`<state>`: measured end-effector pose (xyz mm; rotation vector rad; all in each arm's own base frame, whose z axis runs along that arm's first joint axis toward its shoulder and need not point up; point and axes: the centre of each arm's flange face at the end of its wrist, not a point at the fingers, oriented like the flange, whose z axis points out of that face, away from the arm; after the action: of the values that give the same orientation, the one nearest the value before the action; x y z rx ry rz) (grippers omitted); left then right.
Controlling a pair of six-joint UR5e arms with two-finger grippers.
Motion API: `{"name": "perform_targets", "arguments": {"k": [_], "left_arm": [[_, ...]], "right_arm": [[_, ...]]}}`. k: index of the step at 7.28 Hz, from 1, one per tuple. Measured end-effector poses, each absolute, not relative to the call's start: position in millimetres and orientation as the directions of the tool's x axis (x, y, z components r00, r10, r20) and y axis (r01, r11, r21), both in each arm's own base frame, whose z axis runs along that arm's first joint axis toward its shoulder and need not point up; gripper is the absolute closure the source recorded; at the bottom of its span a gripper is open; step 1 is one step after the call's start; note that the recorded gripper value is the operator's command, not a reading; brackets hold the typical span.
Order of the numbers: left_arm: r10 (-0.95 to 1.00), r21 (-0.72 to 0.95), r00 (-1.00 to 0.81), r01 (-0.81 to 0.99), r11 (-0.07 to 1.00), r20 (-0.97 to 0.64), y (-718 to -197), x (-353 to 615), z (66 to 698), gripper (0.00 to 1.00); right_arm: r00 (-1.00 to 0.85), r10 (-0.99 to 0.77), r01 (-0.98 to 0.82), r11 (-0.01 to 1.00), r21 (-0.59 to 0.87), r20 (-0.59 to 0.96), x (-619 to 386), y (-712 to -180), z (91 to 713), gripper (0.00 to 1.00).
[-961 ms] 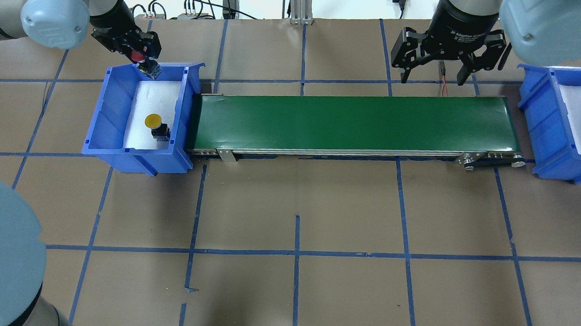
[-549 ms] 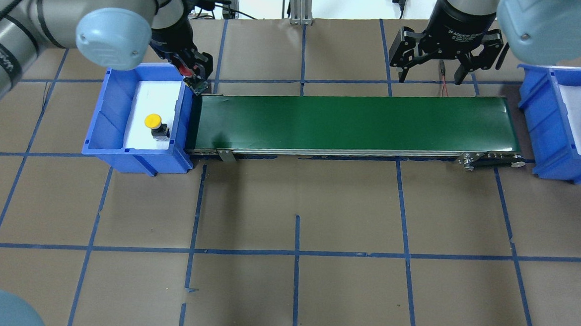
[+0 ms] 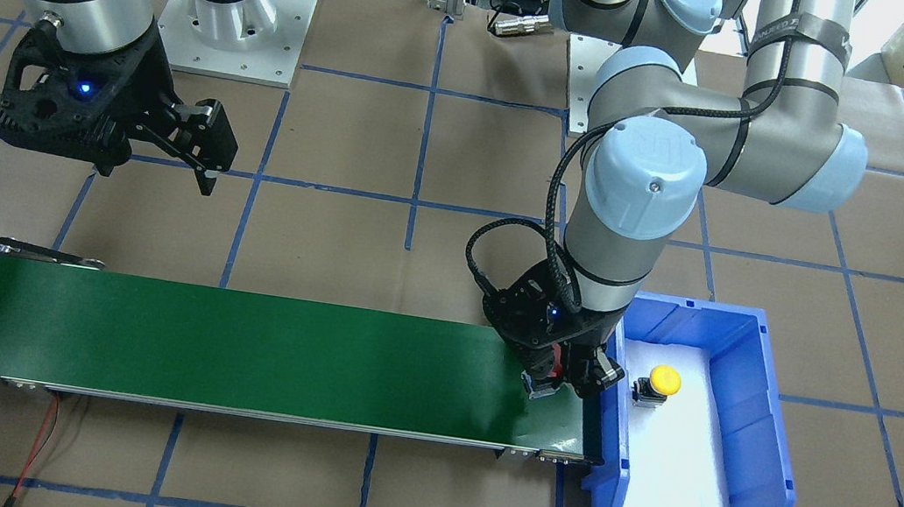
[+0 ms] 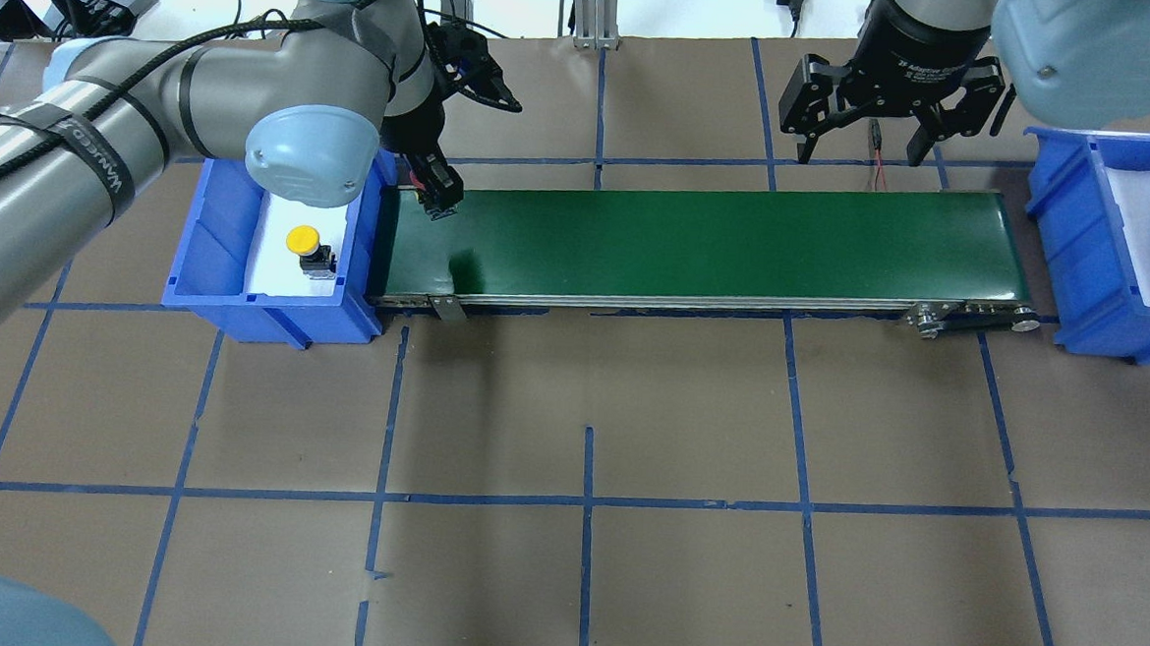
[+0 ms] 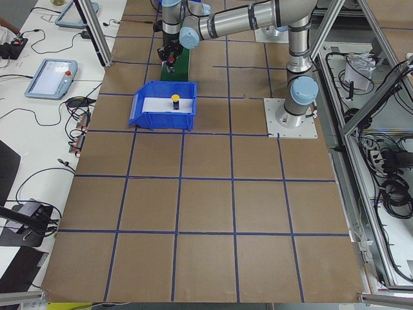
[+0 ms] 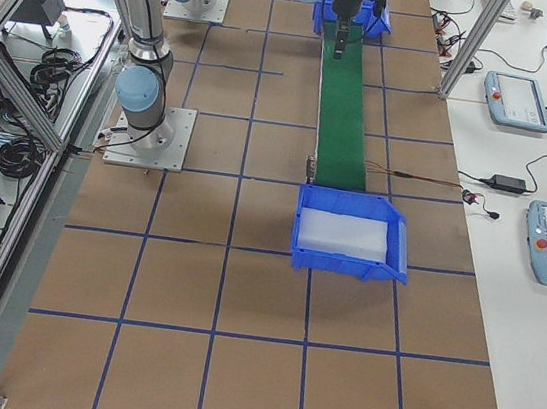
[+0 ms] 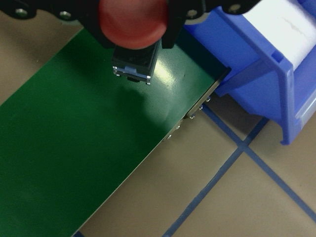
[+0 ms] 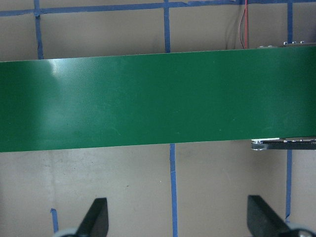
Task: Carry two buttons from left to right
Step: 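Carry the red button onto the conveyor belt and release it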
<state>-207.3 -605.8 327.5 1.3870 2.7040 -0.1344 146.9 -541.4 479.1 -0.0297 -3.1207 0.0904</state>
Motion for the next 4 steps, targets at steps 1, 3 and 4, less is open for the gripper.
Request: {"name": "perform_targets", "arguments": {"k": [1,3,4], "left_arm": [[0.846,-0.026,-0.520,0.853,0.521,-0.118,-608.4,-210.6,316.4,0.67],[0.909,-0.029,-0.407,0.914,0.406,-0.090,-611.5,-215.5,302.9,0.64],[0.924,-0.028,-0.373,0.928,0.372,-0.084,-611.6,-215.1,300.0,0.41]], "right_arm": [[-1.000,-0.001,-0.002,0.998,-0.056,0.020,146.8,-541.2,478.1,0.00],[-0.999,-0.024,-0.025,0.998,-0.052,0.020,146.6,-541.4,475.3,0.00],[-0.999,-0.028,-0.029,0.998,-0.050,0.020,146.6,-541.4,474.4,0.00]]}}
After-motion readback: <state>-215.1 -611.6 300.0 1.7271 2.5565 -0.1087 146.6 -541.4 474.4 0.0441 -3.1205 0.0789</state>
